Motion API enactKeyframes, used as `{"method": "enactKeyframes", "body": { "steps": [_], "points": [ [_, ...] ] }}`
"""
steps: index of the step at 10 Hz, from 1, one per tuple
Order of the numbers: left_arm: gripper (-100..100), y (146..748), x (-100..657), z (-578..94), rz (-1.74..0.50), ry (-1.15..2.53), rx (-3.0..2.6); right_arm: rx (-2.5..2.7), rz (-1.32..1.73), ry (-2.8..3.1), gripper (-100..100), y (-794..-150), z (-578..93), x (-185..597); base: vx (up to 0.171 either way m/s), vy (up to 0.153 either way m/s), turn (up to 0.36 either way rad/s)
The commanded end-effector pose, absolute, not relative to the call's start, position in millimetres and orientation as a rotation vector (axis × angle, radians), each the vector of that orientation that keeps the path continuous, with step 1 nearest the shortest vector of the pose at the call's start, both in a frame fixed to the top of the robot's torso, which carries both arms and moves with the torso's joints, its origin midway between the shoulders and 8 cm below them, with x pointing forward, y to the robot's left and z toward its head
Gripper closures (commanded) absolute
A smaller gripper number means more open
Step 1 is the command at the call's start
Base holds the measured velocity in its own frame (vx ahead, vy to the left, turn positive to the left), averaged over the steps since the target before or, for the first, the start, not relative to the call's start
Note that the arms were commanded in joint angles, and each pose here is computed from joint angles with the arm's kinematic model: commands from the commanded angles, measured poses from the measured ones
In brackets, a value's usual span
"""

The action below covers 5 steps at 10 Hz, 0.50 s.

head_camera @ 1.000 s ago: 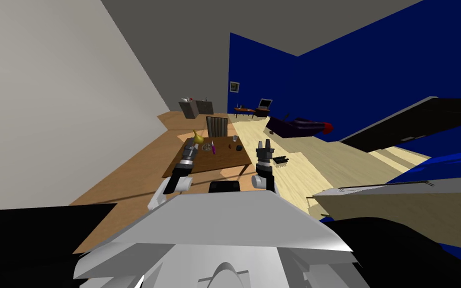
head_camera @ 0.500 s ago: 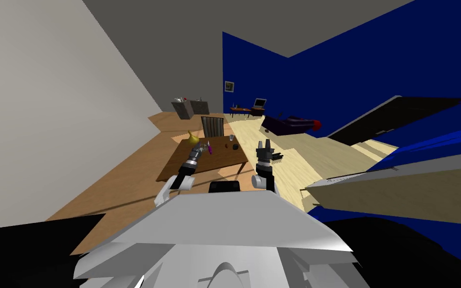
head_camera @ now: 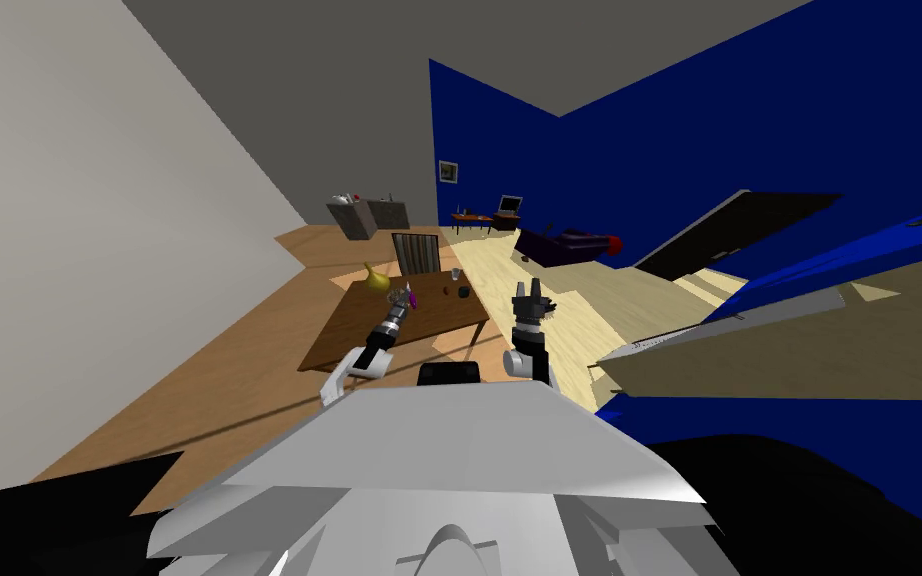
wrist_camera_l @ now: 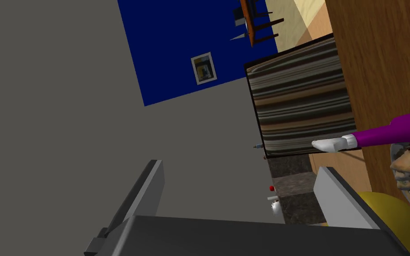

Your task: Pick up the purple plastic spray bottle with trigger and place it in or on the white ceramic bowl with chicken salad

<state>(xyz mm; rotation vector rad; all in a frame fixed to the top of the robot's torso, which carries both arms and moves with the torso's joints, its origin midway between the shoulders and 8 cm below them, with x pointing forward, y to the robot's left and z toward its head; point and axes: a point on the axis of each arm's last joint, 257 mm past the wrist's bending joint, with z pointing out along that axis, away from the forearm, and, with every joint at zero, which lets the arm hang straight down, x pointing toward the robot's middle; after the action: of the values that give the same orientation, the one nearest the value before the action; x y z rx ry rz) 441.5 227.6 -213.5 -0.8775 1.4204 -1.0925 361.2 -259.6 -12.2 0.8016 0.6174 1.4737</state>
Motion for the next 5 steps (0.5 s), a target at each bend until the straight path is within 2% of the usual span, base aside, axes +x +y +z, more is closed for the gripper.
{"method": "enactKeyframes", "body": {
  "steps": [1,5],
  "points": [
    [-100,231.6,444.9,-243.8,-1.03,1.507,-0.891,0.802,1.474,0.617,0,-259.6,-12.2,361.2,-0.029,-0.049,-0.248],
    [-100,243.9,446.3,-286.9,-0.924,1.621,-0.907,0.802,1.474,0.617,0,-259.7,-12.2,361.2,-0.013,-0.037,-0.101]
  ]
}}
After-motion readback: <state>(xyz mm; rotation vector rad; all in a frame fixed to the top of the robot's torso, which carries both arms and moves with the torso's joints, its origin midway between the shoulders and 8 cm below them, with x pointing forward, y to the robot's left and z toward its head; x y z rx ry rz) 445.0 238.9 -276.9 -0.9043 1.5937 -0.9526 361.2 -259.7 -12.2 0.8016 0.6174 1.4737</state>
